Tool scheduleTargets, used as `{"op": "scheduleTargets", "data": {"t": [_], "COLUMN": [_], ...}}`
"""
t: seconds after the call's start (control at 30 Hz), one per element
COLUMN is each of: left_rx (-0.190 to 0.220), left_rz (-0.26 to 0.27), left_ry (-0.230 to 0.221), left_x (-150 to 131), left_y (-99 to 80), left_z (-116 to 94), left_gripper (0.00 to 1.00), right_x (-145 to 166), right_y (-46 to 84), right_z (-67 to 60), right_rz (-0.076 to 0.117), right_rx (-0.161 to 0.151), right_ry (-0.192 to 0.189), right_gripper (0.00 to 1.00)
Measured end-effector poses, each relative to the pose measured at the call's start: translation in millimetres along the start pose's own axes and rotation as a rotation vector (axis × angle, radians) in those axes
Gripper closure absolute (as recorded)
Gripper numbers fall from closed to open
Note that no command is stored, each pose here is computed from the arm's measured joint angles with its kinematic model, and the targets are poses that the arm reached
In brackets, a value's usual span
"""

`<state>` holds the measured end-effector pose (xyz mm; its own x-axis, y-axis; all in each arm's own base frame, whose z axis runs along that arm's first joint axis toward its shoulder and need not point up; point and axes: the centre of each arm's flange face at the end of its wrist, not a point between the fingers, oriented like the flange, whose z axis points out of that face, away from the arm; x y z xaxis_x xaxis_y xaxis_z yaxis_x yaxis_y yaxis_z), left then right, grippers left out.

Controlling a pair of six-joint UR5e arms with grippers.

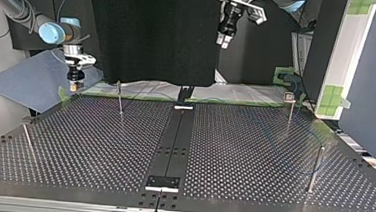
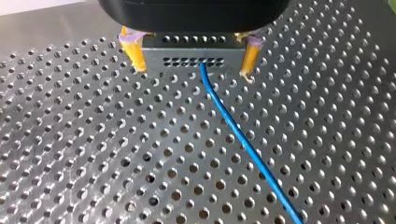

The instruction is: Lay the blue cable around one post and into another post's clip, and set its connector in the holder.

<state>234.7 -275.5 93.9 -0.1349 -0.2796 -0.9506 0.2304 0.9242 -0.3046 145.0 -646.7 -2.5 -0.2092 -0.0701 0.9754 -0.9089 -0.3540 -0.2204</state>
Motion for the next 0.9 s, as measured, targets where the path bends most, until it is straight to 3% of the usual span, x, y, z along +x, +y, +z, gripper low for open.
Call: {"op": "scheduleTargets", "data": {"t": [0.13, 0.47, 0.7, 0.9], "left_rx": [-0.010, -0.013, -0.011, -0.012], "left_rz": [0.006, 0.003, 0.003, 0.005], "left_ry": [0.024, 0.029, 0.032, 0.038], "left_x": [5, 6, 6, 7], "left_y": [6.4, 8.1, 7.9, 8.2], "left_z": [-12, -14, -15, -15], "left_gripper": [0.00, 0.00, 0.00, 0.00], "right_x": [7, 48, 79, 104], "right_y": [-1.1, -24.0, -45.4, -59.2], "right_z": [1.9, 7.5, 11.0, 10.6], "right_rz": [-0.020, -0.023, 0.001, 0.005], "right_rx": [-0.009, -0.007, -0.010, -0.014], "right_ry": [-0.010, -0.014, 0.000, 0.002], "right_gripper": [1.00, 1.00, 1.00, 1.00]}}
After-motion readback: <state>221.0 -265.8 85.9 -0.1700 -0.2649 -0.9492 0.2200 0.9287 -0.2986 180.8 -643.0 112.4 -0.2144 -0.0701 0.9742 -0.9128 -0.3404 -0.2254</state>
